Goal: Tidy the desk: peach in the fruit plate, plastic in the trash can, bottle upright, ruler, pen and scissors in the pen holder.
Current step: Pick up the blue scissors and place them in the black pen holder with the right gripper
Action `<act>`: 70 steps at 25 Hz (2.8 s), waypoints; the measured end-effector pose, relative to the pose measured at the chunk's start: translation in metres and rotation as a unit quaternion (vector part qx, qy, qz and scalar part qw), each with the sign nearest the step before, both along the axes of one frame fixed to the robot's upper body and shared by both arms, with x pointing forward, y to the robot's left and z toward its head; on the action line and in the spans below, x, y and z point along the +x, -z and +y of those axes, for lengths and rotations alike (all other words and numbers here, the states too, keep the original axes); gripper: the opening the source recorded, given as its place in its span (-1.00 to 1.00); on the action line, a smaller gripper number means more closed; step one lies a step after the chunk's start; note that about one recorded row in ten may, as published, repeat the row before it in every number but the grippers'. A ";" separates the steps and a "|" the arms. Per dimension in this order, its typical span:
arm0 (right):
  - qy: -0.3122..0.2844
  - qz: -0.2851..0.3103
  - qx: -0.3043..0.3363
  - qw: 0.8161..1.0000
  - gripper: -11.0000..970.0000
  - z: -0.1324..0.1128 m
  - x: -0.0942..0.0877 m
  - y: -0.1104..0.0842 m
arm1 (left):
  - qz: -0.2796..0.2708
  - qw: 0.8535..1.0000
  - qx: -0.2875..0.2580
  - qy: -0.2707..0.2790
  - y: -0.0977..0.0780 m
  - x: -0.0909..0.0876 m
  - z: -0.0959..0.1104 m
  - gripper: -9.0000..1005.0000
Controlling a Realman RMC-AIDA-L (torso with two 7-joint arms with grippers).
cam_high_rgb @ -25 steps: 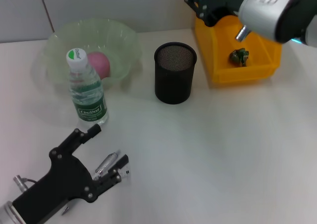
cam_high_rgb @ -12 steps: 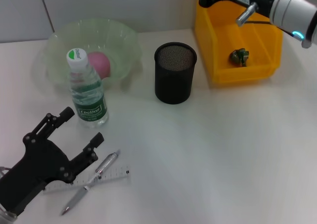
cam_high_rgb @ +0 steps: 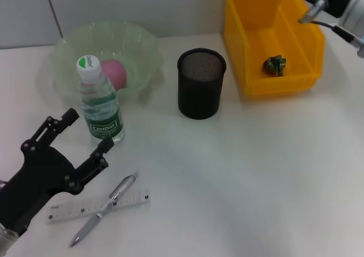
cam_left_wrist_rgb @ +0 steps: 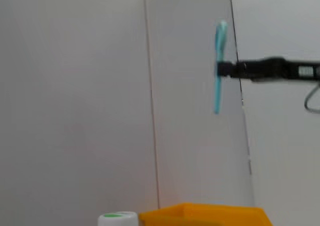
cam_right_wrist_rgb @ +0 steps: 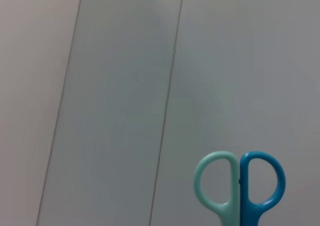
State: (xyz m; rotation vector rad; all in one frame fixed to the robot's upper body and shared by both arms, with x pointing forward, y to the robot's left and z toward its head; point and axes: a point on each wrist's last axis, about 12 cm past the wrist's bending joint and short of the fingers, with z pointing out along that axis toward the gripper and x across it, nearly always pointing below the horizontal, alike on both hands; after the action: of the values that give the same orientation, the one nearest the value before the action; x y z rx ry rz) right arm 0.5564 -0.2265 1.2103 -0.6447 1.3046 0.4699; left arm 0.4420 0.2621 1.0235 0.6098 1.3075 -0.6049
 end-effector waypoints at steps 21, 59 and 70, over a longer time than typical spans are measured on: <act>0.023 0.007 0.034 0.999 -0.38 -0.008 0.020 0.124 | 0.024 0.999 -0.010 0.019 0.004 -0.009 0.001 0.59; 0.004 0.116 -0.071 0.991 -0.33 0.030 0.042 0.155 | 0.026 0.999 -0.001 0.029 0.003 -0.008 0.005 0.59; 0.004 0.103 -0.030 0.994 0.11 0.019 0.030 0.153 | 0.024 0.999 0.000 0.029 0.002 -0.004 0.004 0.59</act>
State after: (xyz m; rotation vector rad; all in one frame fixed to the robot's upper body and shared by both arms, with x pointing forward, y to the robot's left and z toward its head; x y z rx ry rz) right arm 0.5868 -0.2072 1.0577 -0.6528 1.5205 0.5017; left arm 0.4382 0.2658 1.0211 0.6379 1.3385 -0.6709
